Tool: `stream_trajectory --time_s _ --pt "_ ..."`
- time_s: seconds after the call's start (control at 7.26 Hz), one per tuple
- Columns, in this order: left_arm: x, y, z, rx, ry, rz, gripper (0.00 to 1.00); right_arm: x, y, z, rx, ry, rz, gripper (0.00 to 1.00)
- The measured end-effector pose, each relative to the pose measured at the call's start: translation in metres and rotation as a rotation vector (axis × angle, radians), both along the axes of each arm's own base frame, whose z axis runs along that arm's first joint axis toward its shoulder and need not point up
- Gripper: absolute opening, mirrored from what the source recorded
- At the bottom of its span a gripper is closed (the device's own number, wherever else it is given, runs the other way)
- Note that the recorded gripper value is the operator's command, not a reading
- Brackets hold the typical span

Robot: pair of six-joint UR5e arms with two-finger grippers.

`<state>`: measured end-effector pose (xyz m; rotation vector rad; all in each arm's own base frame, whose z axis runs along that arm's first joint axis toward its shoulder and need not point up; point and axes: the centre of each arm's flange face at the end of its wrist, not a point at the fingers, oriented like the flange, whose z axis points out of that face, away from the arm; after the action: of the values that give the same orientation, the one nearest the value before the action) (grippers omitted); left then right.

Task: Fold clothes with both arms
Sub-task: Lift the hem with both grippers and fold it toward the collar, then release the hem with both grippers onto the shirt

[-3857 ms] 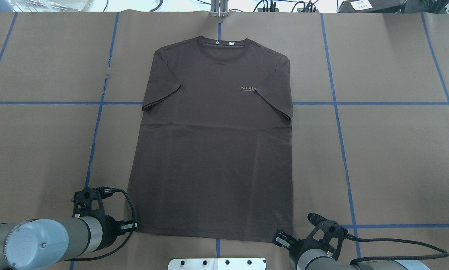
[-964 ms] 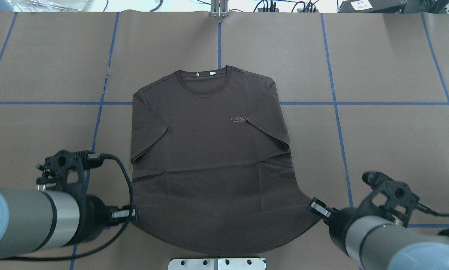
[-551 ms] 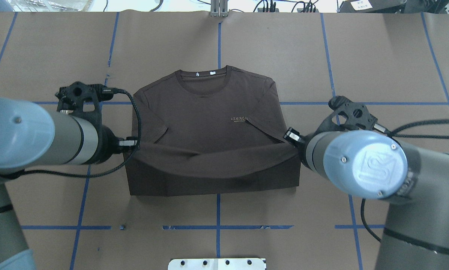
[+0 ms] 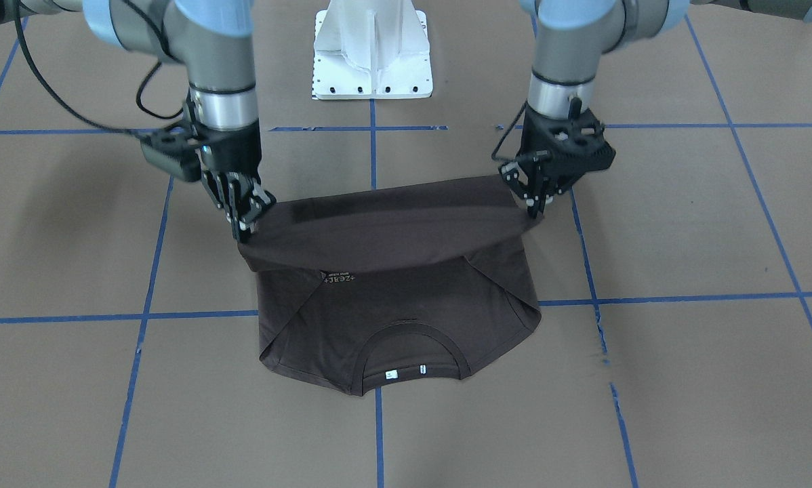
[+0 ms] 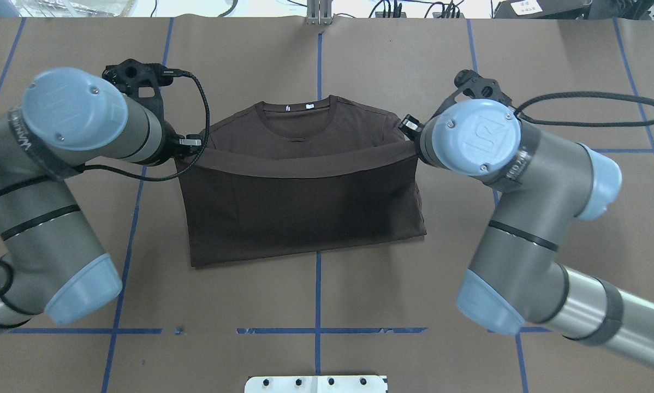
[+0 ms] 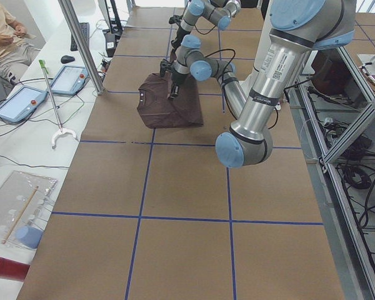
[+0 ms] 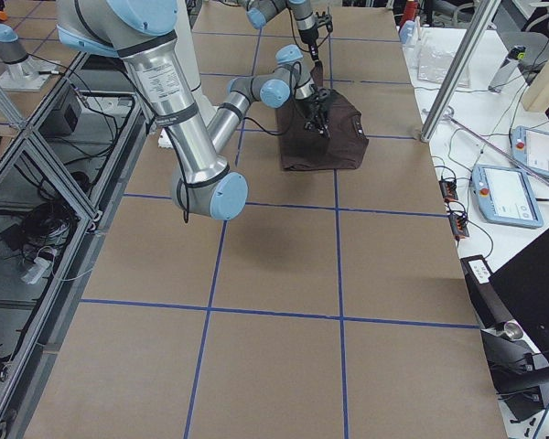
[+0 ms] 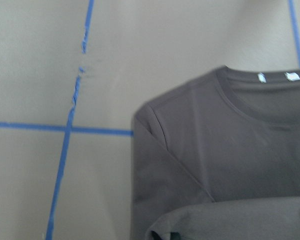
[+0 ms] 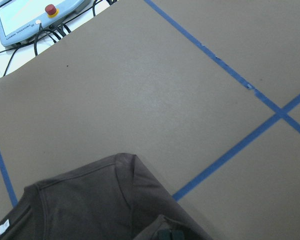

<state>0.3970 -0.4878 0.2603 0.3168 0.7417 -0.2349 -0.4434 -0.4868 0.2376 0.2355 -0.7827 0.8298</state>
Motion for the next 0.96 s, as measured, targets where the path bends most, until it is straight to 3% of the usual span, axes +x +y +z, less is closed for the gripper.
stream_trajectory --time_s 0.28,0.69,0.83,0.96 --pt "0.039 -0.044 0.043 0.009 -0.002 -0.018 0.0 -0.038 -0.039 0.026 0.008 0.004 0.006 0.0" --pt "0.061 -0.068 0.075 0.032 -0.03 -0.016 0.0 -0.058 -0.064 0.054 0.003 0.019 0.011 0.0" --pt "0.061 -0.069 0.076 0.037 -0.034 -0.011 0.99 -0.057 -0.068 0.057 0.007 0.024 0.011 0.99" --pt "0.061 -0.069 0.077 0.05 -0.035 0.0 1.0 -0.054 -0.071 0.058 0.021 0.04 -0.005 1.0"
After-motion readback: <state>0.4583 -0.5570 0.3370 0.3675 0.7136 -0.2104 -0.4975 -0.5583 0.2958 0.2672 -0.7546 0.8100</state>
